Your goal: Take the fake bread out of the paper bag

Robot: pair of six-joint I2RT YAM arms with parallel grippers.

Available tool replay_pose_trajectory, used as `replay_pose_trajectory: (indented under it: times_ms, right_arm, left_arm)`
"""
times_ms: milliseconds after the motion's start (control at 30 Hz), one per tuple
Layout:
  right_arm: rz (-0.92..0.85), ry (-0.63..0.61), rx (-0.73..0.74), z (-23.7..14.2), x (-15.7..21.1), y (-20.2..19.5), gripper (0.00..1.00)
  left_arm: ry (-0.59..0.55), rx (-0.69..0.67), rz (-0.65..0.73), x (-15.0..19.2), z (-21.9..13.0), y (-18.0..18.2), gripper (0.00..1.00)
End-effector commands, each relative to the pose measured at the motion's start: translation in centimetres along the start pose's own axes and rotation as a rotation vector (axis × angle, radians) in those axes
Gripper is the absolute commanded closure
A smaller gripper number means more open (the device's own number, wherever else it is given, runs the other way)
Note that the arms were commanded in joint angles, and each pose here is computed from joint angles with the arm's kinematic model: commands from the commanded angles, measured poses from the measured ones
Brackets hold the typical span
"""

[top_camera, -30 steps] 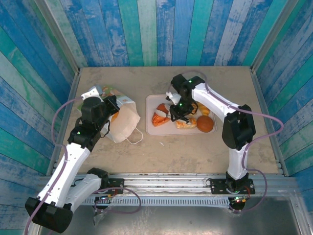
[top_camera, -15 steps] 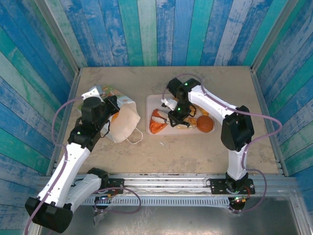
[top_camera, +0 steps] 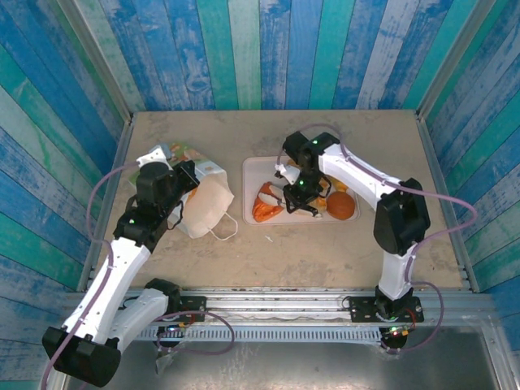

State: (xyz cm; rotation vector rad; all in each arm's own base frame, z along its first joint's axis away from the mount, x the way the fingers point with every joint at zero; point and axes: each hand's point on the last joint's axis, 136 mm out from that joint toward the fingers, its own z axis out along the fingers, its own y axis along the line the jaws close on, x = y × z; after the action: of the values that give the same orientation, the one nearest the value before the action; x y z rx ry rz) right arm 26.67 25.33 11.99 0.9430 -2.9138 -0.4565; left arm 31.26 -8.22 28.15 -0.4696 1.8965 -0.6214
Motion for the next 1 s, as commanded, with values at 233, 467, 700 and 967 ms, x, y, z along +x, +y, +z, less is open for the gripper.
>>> replay_pose_trajectory:
  times_ms: [233,467,700,967]
  right_arm:
    - [0.348,-0.163,-0.082,-0.9,0.1,1.5,0.59]
    - [0.468,-0.263,-0.219,-0.7,0.0,3.3,0.59]
    - [0.504,-0.274,-0.322,-0.3,0.2,5.4,0.59]
    - [0.521,-0.291,-0.261,-0.6,1.2,4.8,0.59]
  left_arm:
    - [-0.032,0.028,0.0,-0.4,-0.5,-0.3,1.0]
    - [-0.036,0.024,-0.002,-0.2,-0.6,0.0,1.0]
    - [-0.033,0.032,-0.005,-0.2,-0.6,-0.1,1.0]
    - [-0.035,0.034,-0.007,-0.2,-0.7,-0.1,1.0]
